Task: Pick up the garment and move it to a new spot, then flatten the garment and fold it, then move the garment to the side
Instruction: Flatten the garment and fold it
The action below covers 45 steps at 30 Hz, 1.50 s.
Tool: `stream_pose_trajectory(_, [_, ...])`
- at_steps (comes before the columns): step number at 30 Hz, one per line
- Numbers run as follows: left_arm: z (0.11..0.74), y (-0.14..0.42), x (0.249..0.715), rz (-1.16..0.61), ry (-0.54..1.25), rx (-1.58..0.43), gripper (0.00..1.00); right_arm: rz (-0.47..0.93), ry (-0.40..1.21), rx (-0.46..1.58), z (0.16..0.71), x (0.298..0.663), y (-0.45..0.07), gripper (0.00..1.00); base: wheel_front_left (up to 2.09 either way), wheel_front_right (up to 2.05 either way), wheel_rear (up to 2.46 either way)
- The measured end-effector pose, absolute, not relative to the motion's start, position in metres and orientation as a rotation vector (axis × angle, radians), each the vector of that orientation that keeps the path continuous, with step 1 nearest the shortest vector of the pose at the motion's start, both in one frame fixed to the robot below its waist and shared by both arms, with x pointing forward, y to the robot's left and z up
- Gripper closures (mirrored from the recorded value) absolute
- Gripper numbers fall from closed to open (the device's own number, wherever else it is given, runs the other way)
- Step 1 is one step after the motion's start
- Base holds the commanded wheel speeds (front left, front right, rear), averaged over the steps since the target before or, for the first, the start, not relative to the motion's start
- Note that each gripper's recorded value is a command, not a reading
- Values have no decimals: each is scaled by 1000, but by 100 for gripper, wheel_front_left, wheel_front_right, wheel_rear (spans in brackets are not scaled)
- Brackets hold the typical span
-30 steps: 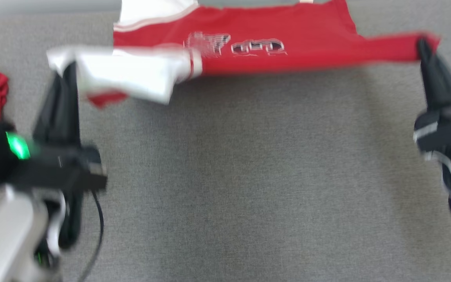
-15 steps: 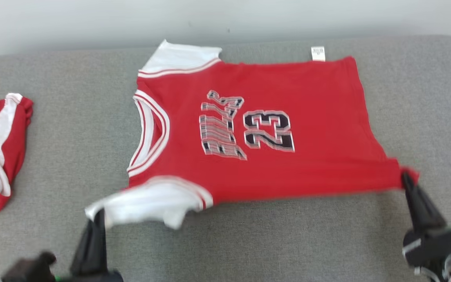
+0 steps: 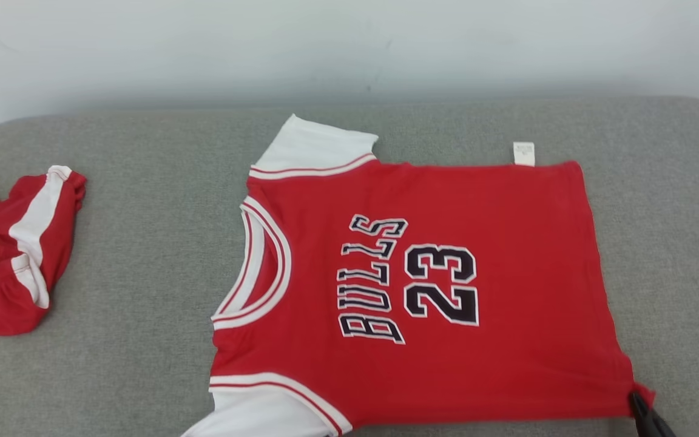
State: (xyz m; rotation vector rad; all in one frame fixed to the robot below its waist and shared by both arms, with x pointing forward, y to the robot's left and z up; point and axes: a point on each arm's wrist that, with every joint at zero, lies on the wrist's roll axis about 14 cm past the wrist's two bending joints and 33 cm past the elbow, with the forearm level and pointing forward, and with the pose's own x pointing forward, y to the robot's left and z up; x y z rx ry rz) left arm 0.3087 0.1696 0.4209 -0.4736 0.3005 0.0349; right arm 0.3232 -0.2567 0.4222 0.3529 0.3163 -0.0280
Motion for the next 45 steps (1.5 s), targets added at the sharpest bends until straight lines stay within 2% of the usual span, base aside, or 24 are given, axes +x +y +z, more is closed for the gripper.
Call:
stream_pose_trajectory(4, [417, 168, 297, 36, 313, -487, 100, -54, 345, 371, 415, 306, -259, 100, 0, 0, 0])
stream_pose_trajectory(9, [426, 166, 302, 13, 274, -482, 100, -50, 308, 398, 426, 307, -254, 100, 0, 0, 0])
stream_pose_trajectory(15, [449, 148, 337, -130, 219, -404, 100, -39, 266, 414, 441, 321, -251, 100, 0, 0, 0])
stream_pose_trajectory(23, [461, 140, 378, -219, 203, -329, 100, -56, 270, 411, 438, 337, -254, 100, 0, 0, 0])
stream_pose_trajectory(33, [468, 134, 437, -297, 214, -225, 100, -28, 263, 367, 448, 389, -256, 100, 0, 0, 0])
stream_pose_trajectory(43, [451, 122, 468, -344, 271, -154, 100, -52, 306, 342, 434, 424, -262, 100, 0, 0, 0])
stream_pose_trajectory(44, [449, 122, 470, -344, 271, -150, 100, -54, 300, 342, 433, 426, -261, 88, 0, 0, 0])
stream_pose_trajectory(45, [448, 124, 471, -339, 269, -142, 100, -54, 291, 341, 434, 428, -261, 25, 0, 0, 0])
